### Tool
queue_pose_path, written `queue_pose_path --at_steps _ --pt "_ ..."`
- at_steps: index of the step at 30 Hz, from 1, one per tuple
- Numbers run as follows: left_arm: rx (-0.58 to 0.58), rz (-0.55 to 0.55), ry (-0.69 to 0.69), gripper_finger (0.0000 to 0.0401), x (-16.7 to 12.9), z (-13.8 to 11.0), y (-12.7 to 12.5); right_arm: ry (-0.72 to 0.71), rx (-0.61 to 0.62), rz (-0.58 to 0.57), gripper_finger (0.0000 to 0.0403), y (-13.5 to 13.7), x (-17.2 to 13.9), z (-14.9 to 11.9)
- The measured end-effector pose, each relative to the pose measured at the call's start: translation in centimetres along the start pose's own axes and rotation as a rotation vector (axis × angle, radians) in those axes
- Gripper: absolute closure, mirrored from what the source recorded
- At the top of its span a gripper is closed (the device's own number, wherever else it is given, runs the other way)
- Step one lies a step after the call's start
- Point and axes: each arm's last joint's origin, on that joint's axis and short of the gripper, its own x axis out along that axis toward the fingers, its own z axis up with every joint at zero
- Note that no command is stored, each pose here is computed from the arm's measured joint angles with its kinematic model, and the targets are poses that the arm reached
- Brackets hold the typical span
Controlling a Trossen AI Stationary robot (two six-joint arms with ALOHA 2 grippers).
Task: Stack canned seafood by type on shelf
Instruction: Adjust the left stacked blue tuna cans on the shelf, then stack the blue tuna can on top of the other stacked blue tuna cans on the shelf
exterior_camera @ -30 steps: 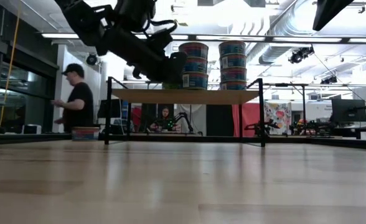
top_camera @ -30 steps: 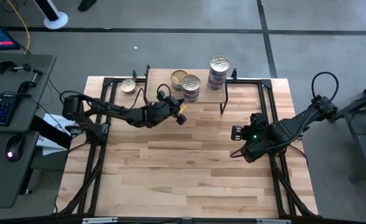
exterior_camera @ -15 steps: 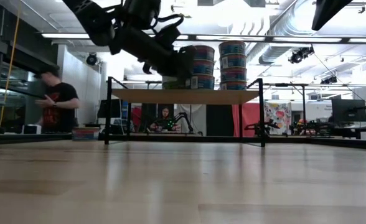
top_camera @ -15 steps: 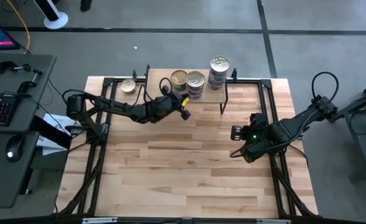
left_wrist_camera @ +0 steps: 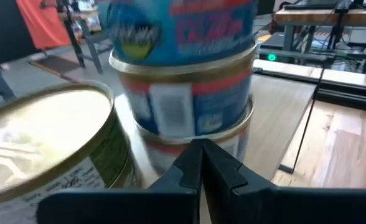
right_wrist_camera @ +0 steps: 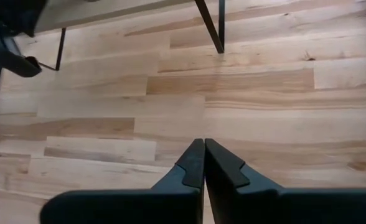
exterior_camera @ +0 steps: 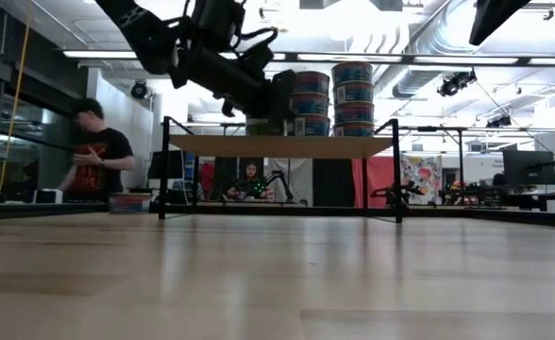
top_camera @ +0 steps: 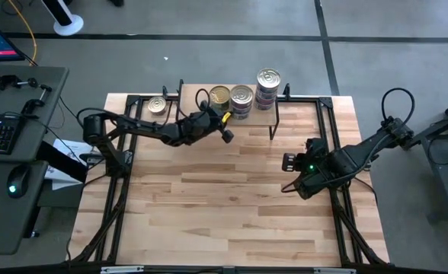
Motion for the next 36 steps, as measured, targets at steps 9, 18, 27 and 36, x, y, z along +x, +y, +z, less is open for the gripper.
queue_pose_path --at_steps 9,18,27,36 --pt "0.004 -0.024 0.027 0.0401 1.9 -0.1 -0.2 -0.016 0.002 0.013 0.0402 0.1 0.0 0.0" --pt "0.044 -0.012 0.019 0.0401 3.1 0.5 -0.2 -0.018 0.004 0.017 0.0402 0.1 0.0 0.0" --pt "0.083 -0.084 0.182 0.0401 -3.5 5.4 2.2 -0.030 -0.012 0.027 0.0402 0.1 0.0 0.0" --pt "0.113 0.205 0.265 0.0401 -15.0 9.7 9.7 -0.078 -0.013 0.055 0.0402 0.2 0.0 0.2"
